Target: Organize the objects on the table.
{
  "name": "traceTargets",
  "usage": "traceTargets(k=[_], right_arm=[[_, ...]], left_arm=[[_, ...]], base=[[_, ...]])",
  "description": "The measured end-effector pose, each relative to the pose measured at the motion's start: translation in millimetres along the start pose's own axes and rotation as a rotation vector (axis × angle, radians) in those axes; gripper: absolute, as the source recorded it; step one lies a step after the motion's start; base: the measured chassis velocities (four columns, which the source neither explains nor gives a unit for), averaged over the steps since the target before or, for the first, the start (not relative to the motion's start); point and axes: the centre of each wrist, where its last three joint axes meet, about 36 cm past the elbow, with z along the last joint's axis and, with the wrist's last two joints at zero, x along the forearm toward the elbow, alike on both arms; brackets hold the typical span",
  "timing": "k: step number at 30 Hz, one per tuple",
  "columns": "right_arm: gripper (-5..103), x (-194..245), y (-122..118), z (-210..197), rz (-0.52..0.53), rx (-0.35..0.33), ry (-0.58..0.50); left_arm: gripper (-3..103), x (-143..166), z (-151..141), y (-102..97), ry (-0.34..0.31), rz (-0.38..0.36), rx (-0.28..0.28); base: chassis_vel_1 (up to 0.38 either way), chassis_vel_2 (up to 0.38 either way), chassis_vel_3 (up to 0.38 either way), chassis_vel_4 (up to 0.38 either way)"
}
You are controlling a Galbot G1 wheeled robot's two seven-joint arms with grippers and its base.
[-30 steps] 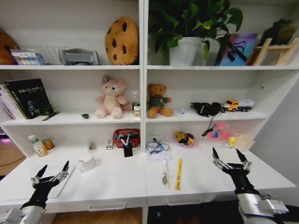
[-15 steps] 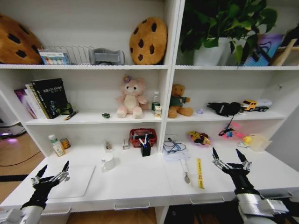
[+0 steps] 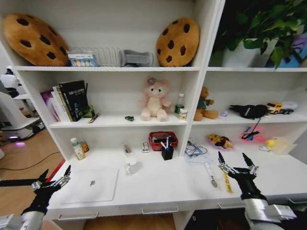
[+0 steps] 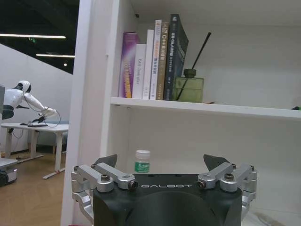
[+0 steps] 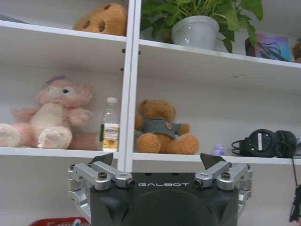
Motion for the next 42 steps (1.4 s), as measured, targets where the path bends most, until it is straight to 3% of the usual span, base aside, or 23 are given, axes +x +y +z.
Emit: traceTargets(k=[17, 31, 42], right_arm=[[100, 0.0, 0.0, 0.0, 0.0, 0.0, 0.0], [100, -0.1, 0.0, 0.0, 0.0, 0.0, 0.0], [100, -0.1, 0.0, 0.0, 0.0, 0.0, 0.0]], left_arm=[[100, 0.0, -0.1, 0.0, 0.0, 0.0, 0.0], [100, 0.0, 0.0, 0.0, 0.0, 0.0, 0.0], [100, 0.0, 0.0, 0.0, 0.0, 0.0, 0.0]], base=[[0.164, 0.159, -0.159, -0.173], [0.061, -0.022, -0.053, 0.025], [0.205, -0.208, -0.199, 0.203]])
